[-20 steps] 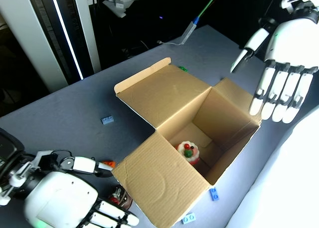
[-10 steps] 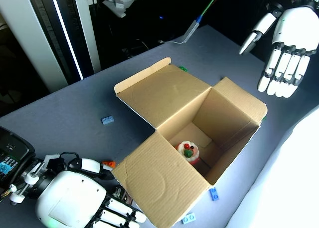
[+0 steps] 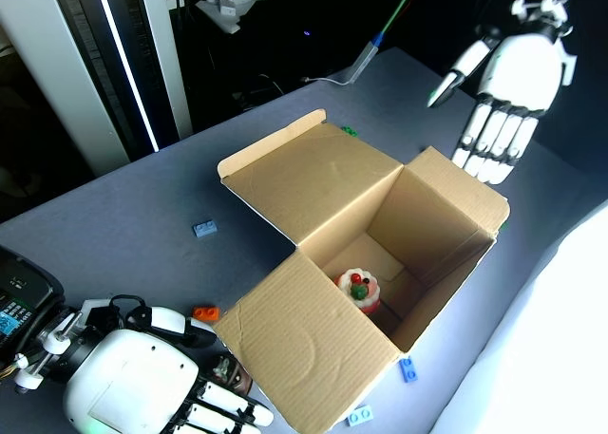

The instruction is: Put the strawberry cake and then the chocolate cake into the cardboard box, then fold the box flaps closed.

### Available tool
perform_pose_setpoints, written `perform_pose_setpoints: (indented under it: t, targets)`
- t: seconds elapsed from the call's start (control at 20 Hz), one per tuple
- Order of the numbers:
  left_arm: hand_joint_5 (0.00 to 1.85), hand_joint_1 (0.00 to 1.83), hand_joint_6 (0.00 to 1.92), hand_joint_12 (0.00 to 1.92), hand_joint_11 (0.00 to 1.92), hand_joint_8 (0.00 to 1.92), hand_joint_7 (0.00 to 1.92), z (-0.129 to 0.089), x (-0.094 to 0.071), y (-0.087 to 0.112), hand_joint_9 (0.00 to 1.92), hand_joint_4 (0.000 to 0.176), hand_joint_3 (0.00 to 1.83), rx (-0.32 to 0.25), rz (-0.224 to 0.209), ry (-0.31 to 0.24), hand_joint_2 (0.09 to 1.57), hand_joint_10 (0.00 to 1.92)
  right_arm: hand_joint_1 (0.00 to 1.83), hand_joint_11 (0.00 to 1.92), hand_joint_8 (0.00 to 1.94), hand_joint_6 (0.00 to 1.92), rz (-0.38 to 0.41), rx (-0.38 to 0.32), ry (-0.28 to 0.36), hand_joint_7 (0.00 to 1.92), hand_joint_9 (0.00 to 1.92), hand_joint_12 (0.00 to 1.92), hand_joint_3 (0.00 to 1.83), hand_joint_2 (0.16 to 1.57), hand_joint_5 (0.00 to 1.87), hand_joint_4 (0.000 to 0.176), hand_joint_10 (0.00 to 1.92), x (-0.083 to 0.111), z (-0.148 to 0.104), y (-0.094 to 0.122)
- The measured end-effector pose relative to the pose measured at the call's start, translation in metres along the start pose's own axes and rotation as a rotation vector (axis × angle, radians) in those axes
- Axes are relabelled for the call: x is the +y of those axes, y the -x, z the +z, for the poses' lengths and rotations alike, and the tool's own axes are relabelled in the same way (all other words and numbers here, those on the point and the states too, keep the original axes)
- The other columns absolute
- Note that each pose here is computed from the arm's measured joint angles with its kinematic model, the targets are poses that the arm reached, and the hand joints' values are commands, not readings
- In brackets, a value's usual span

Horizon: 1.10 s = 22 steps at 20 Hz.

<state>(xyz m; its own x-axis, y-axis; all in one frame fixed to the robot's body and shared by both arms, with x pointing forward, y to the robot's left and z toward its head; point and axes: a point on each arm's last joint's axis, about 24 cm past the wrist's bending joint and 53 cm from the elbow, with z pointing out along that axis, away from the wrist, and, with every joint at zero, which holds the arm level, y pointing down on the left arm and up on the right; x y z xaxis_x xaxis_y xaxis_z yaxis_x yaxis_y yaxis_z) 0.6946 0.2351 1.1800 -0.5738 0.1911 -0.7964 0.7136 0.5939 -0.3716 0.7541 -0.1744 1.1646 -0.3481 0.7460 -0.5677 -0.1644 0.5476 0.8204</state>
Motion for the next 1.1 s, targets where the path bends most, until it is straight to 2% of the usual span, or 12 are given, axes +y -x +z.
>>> perform_pose_setpoints:
  t: [0.1,0.15,0.2,0.25,0.35,0.4,0.5,0.6,0.75,0.9,1.05,1.1]
  targets:
    - [0.12,0.00,0.00,0.53,0.00,0.00,0.14,0.004,-0.001,-0.005,0.14,0.000,0.00,-0.001,0.027,-0.006,1.29,0.00,1.12,0.00,0.28,0.31,0.000,-0.006,0.005,0.69,0.44,1.54,0.00,1.08,0.50,0.000,0.91,0.001,0.000,0.001]
    - [0.13,0.00,0.00,0.55,0.00,0.00,0.14,0.006,0.000,-0.007,0.15,0.000,0.00,0.000,0.036,-0.004,1.28,0.00,1.22,0.09,0.52,0.44,-0.001,-0.007,0.004,0.77,0.54,1.63,0.00,1.03,0.68,0.000,1.06,0.001,0.000,0.002]
    - [0.12,0.00,0.00,0.53,0.00,0.00,0.14,0.006,0.000,-0.006,0.14,0.000,0.00,-0.006,0.042,-0.006,1.28,0.00,1.21,0.21,1.21,0.86,0.001,-0.011,0.006,0.82,0.58,1.79,0.00,1.14,0.87,0.000,1.30,0.001,0.000,0.003]
    - [0.13,0.00,0.00,0.53,0.00,0.00,0.14,0.006,-0.002,-0.003,0.14,0.000,0.00,-0.029,0.047,-0.015,1.28,0.00,1.21,0.27,1.41,0.93,0.000,-0.013,0.009,0.79,0.56,1.85,0.00,1.17,0.94,0.000,1.42,0.002,0.000,0.004]
    - [0.13,0.00,0.00,0.54,0.00,0.00,0.15,0.008,-0.002,-0.002,0.15,0.000,0.00,-0.051,0.030,-0.026,1.28,0.00,1.33,0.34,1.44,1.09,0.000,-0.012,0.009,0.74,0.60,1.92,0.01,1.22,0.90,0.000,1.61,0.002,0.000,0.003]
    - [0.13,0.00,0.00,0.54,0.00,0.00,0.15,0.009,-0.002,-0.005,0.15,0.000,0.00,-0.048,0.025,-0.027,1.29,0.00,1.33,0.35,1.45,1.12,0.000,-0.013,0.009,0.73,0.60,1.92,0.00,1.22,0.87,0.000,1.62,0.002,0.000,0.003]
    - [0.12,0.00,0.00,0.55,0.00,0.00,0.14,0.013,-0.003,-0.014,0.14,0.000,0.00,-0.019,0.055,-0.025,1.29,0.00,1.32,0.36,1.45,1.19,-0.001,-0.013,0.008,0.73,0.61,1.92,0.00,1.24,0.83,0.000,1.62,0.002,0.000,0.004]
    - [0.11,0.00,0.00,0.52,0.00,0.00,0.13,0.014,-0.006,-0.012,0.14,0.000,0.00,-0.029,0.063,-0.035,1.29,0.00,1.33,0.36,1.43,1.13,-0.001,-0.012,0.006,0.73,0.63,1.92,0.00,1.23,0.86,0.000,1.61,0.003,-0.003,0.008]
    - [0.12,0.00,0.00,0.60,0.00,0.00,0.15,0.014,-0.007,-0.005,0.16,0.000,0.00,-0.055,0.059,-0.042,1.28,0.01,1.33,0.35,1.47,1.13,0.005,-0.037,0.011,0.71,0.61,1.92,0.00,1.23,0.85,0.000,1.63,0.009,-0.015,0.028]
    - [0.13,0.00,0.00,0.57,0.00,0.00,0.15,0.017,-0.013,-0.009,0.15,0.000,0.00,-0.041,0.061,-0.064,1.30,0.00,1.34,0.35,1.39,1.07,0.009,-0.070,0.019,0.76,0.64,1.92,0.00,1.21,0.90,0.000,1.60,0.017,-0.035,0.051]
    - [0.12,0.00,0.00,0.61,0.00,0.00,0.15,0.018,-0.015,-0.011,0.16,0.000,0.00,-0.041,0.048,-0.077,1.29,0.01,1.33,0.33,1.40,1.15,0.023,-0.099,0.031,0.74,0.62,1.92,0.00,1.22,0.87,0.000,1.61,0.027,-0.046,0.071]
    - [0.12,0.00,0.00,0.61,0.00,0.00,0.15,0.020,-0.014,-0.016,0.16,0.000,0.00,-0.027,0.047,-0.076,1.29,0.00,1.34,0.35,1.37,1.09,0.035,-0.108,0.037,0.78,0.66,1.92,0.00,1.21,0.89,0.000,1.56,0.031,-0.050,0.077]
